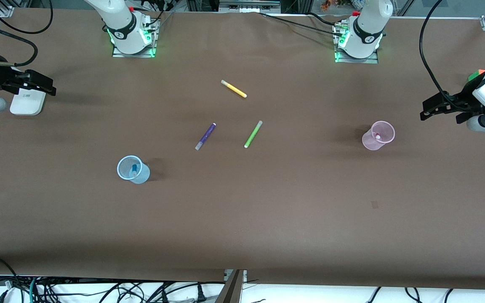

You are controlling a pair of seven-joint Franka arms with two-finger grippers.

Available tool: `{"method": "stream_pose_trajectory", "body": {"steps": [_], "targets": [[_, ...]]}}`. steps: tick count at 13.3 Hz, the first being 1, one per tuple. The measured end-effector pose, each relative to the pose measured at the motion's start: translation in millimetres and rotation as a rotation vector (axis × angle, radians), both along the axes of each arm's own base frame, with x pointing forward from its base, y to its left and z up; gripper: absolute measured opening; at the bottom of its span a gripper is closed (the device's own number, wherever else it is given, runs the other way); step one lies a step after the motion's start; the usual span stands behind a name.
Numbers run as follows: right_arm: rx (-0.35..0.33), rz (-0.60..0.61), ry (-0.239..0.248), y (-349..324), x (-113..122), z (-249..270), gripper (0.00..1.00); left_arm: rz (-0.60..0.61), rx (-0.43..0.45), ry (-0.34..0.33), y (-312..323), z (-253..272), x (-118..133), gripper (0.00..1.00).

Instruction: Place pink and blue markers in matching cups

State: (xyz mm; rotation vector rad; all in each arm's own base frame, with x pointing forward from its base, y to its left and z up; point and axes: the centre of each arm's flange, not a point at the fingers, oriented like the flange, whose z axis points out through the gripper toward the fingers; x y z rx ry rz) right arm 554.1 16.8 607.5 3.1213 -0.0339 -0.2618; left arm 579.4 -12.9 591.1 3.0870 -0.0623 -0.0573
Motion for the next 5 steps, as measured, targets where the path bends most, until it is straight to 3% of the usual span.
{"method": "stream_pose_trajectory", "body": {"steps": [5], "targets": [[-0.001,0.002,-0.007,1.2,1.1,0.9,1.00,0.000,0.000,0.000,0.0,0.0,0.0,1.00]]}}
